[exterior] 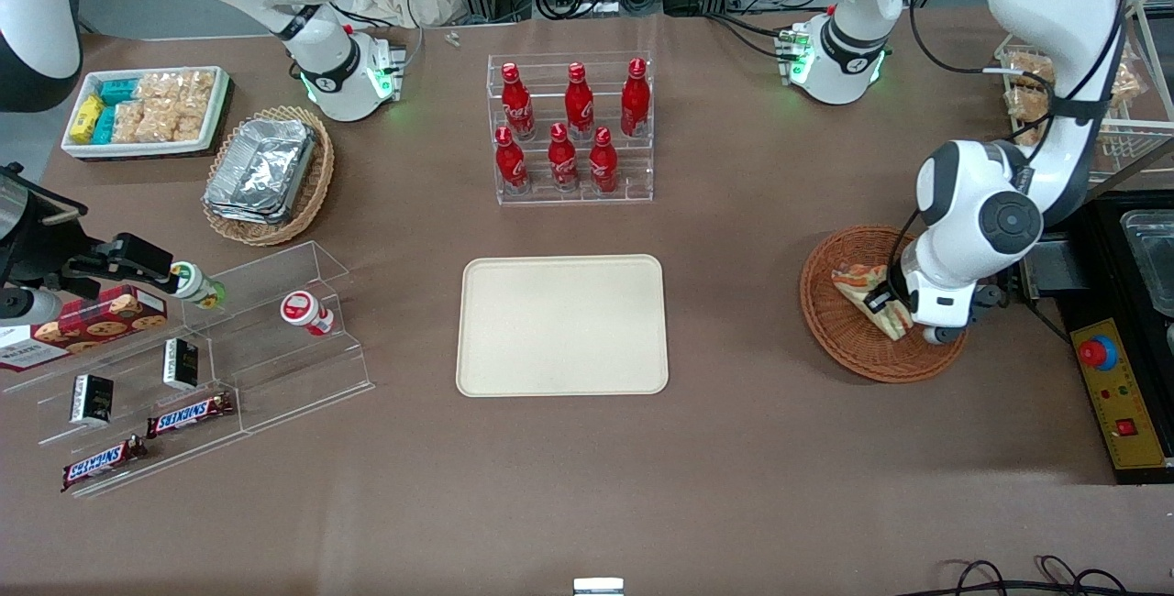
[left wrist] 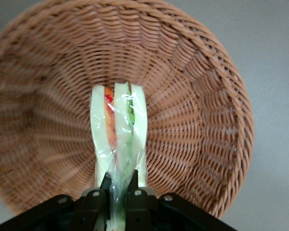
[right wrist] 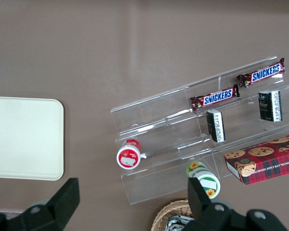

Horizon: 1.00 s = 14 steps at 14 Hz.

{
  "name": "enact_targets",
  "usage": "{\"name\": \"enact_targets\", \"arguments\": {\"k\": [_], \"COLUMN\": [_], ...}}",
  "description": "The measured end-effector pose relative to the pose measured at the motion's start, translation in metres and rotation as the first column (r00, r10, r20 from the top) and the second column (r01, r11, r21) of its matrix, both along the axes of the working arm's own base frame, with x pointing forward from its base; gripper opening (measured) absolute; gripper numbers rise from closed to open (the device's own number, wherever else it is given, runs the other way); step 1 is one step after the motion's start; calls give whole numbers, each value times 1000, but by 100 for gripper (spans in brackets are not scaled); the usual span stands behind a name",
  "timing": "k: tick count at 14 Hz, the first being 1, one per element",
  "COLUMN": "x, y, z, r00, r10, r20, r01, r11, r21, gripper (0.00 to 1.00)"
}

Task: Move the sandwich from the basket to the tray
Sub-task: 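Lift the sandwich up out of the basket with the left gripper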

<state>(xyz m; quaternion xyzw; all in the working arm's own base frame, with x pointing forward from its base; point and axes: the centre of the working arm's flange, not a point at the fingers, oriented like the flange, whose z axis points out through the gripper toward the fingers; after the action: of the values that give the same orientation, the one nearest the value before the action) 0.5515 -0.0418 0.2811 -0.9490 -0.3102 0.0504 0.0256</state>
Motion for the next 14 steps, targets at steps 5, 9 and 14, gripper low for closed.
{"name": "enact_targets", "arguments": {"k": [5, 9, 14], "x": [43, 55, 47], "y": [-3, -6, -95], "z": [157, 231, 229], "r00": [998, 991, 875], "r10": [-13, -131, -484], "r20": [-64, -27, -8], "r01": [14, 130, 481], "r11": [1000, 991, 871], "r21": [17, -25, -99], "gripper": [15, 15, 13]}}
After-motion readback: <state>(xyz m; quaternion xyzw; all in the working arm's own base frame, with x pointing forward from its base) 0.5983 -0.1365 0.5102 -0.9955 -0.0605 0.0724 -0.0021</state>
